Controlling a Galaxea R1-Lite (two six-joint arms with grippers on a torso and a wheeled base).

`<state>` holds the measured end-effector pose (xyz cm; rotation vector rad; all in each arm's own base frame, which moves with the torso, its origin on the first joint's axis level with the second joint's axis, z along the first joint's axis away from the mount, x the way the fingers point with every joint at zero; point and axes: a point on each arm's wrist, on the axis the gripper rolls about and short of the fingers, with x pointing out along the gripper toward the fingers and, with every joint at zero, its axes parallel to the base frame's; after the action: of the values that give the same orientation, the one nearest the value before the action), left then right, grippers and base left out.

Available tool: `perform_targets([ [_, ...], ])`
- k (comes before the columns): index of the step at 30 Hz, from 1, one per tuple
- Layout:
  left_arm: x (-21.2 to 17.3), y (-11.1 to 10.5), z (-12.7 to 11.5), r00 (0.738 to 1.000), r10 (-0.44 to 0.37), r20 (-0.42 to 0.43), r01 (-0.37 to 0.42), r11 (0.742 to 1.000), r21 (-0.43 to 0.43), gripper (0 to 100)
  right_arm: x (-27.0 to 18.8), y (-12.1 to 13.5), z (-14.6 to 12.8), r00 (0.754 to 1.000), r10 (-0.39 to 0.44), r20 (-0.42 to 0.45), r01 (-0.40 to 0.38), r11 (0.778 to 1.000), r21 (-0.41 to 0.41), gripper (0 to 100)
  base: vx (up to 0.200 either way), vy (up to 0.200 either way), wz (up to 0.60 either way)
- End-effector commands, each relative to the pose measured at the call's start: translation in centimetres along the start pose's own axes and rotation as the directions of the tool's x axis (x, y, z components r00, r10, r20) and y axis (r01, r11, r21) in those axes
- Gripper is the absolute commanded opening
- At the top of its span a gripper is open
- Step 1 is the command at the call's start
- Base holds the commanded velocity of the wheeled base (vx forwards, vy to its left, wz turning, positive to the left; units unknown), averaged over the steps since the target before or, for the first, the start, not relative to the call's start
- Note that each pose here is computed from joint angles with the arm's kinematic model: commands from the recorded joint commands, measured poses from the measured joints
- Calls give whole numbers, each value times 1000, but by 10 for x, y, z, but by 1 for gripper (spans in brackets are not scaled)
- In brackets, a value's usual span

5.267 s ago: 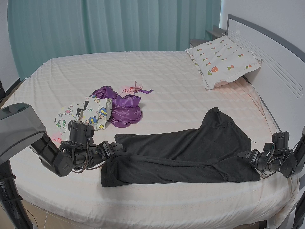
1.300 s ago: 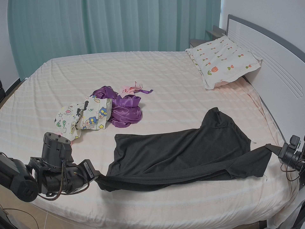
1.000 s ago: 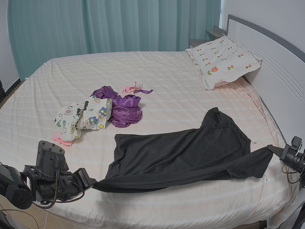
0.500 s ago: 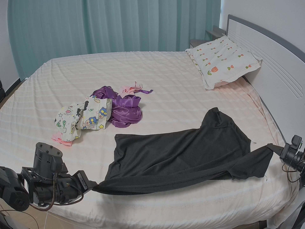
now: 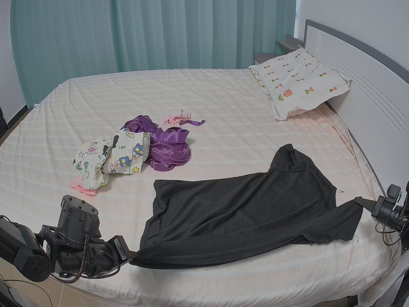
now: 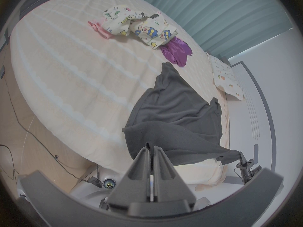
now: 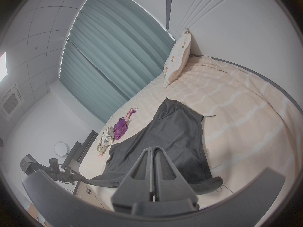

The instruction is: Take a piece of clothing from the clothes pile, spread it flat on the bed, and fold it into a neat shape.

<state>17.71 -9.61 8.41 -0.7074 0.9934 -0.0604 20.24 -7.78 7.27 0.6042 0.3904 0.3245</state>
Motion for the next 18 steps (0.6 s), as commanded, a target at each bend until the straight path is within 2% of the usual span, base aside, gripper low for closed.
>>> perform_targets([
  [1,3,3,-4,999,30,-32,-30,1000,3,0,-5,-1,-7,1000,-18,-14,18,1000,9,0,0,0,0],
  [6,2,9,-8,996,71,-59,-71,997,-1,0,-10,-3,-11,999,-33,-17,33,999,3,0,0,0,0],
  [18,6,-5,11,999,34,6,-34,999,-27,0,8,-11,3,1000,-7,-5,6,1000,-23,0,0,0,0],
])
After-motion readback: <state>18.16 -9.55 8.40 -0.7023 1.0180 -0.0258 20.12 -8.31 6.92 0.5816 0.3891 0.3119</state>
